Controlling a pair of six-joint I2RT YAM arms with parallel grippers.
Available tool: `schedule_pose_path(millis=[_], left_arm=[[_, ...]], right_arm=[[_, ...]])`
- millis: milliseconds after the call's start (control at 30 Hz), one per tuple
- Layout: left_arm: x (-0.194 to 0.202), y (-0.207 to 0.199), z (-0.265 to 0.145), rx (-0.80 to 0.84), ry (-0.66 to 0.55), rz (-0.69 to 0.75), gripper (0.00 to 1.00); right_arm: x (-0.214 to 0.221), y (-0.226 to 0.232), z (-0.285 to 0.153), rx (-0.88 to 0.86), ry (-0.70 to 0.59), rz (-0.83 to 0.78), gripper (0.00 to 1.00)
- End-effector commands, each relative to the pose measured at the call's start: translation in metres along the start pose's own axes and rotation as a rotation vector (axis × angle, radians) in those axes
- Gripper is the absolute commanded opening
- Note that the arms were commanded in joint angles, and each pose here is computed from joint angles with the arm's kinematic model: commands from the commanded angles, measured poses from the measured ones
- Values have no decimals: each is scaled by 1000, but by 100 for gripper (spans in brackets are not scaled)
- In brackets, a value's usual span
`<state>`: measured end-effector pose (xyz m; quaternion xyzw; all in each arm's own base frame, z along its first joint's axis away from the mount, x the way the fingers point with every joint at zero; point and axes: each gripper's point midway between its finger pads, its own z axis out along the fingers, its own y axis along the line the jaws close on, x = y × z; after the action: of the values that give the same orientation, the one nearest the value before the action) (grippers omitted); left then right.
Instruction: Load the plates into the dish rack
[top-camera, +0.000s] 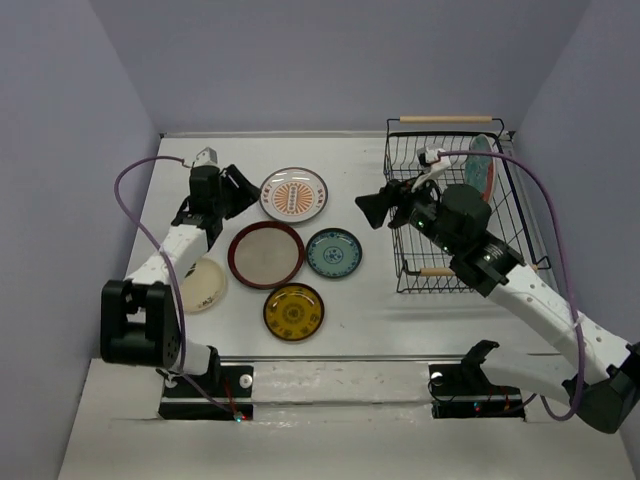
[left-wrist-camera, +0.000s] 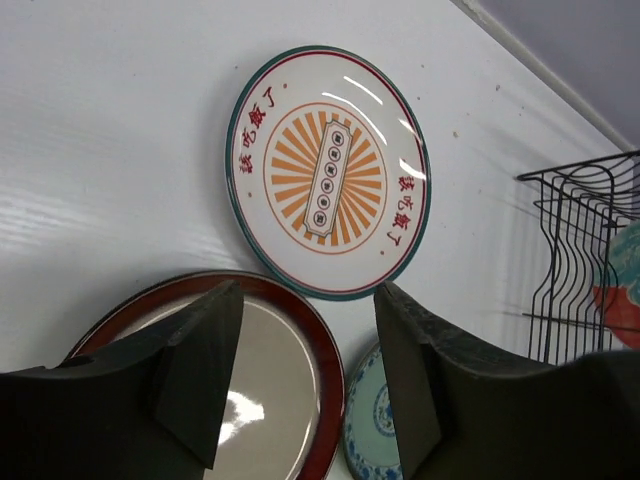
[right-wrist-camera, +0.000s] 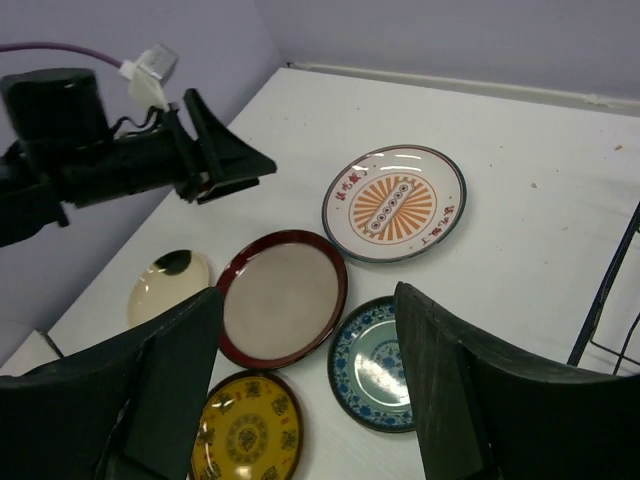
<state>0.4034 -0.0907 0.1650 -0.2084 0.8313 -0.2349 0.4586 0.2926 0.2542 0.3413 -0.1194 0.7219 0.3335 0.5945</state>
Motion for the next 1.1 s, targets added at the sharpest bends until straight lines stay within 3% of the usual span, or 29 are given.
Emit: schedule_pose_path(millis=[0,233,367,700,833,933,967,1067], left_arm=[[-48,-27,26,35,-94,36,65],[-24,13,91,-90,53,113,57],[-12,22,115,-80,99,131,53],[14,24,147,6,175,153,39],[21,28,155,8,188,136,39],[26,35,160,1,191,112,24],[25,38,160,4,187,96,10],[8,31,153,45,146,41,6]], right_arm=[[-5,13,-22,-77,-45,10,74],[6,13,-43,-92,-15,5,74],[6,9,-48,-76,-23,-10,74],[25,1,-37,-48,25,12,74],[29,4,-32,-66,41,26,74],[28,5,-31,-69,38,32,74],[28,6,-30,-71,38,32,74],[27,5,-29,-69,39,29,74]])
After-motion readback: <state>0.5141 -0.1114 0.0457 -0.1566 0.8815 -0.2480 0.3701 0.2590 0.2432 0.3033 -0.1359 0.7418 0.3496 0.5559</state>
